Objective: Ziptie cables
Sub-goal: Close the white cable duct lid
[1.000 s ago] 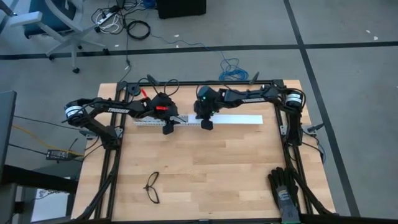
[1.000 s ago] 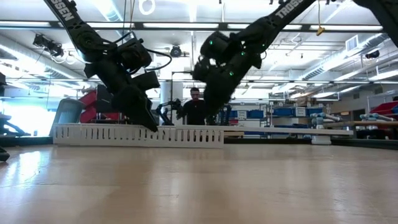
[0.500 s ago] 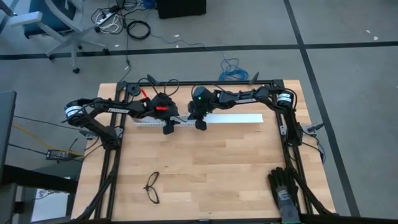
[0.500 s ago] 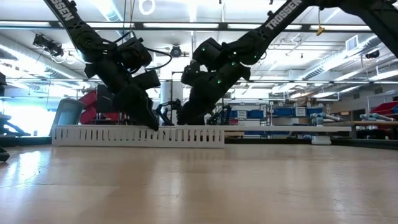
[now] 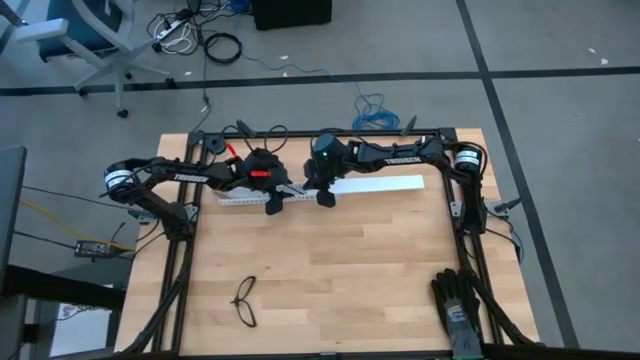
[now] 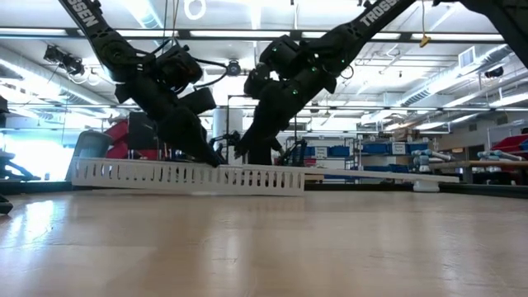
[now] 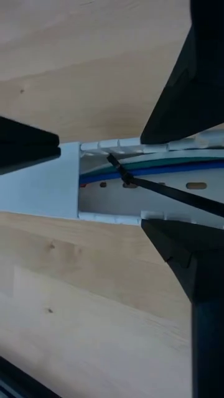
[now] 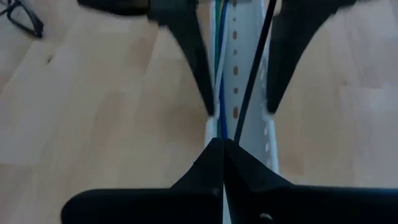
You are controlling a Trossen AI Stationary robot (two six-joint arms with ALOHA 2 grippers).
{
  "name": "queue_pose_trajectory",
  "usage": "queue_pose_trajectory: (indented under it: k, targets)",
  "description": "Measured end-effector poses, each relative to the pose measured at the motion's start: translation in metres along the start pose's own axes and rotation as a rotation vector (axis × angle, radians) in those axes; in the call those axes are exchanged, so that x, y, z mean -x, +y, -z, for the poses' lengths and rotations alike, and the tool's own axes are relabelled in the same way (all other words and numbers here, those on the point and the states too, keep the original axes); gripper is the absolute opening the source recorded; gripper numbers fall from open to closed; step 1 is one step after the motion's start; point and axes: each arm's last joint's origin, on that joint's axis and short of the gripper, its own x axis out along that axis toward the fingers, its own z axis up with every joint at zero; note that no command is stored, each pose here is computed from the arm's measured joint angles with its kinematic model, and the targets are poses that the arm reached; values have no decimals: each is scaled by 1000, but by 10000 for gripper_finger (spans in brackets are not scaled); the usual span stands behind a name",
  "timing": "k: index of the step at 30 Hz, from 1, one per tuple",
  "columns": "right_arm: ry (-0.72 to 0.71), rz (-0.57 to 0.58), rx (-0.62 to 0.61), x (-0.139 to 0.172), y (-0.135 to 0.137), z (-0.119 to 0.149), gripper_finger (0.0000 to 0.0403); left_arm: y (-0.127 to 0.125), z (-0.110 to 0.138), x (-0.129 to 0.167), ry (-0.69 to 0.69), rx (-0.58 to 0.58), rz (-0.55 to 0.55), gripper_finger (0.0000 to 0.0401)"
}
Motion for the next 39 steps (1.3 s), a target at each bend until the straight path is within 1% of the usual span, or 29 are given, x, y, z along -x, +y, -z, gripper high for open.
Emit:
queue_pose_trajectory:
  k: [6,10,19,23,27,31,39]
  targets:
    - [29,-5,-12,0,0,3,0,1,4,-9,14,9,-3,214]
    - [34,-6,-14,0,0,4,0,2,5,-14,9,37,1,214]
    - [69,-11,-30,0,0,7,0,5,-4,-16,-105,32,-24,214]
    - [101,-19,-44,1,1,10,0,4,-5,-16,-116,92,-28,214]
    - [135,-28,-58,1,2,14,0,3,-6,-16,-125,102,-30,217]
    - [152,-32,-64,1,3,15,0,1,-7,-16,-126,97,-23,241]
    - [153,-30,-67,2,2,16,0,-6,-9,-17,-131,80,-9,326]
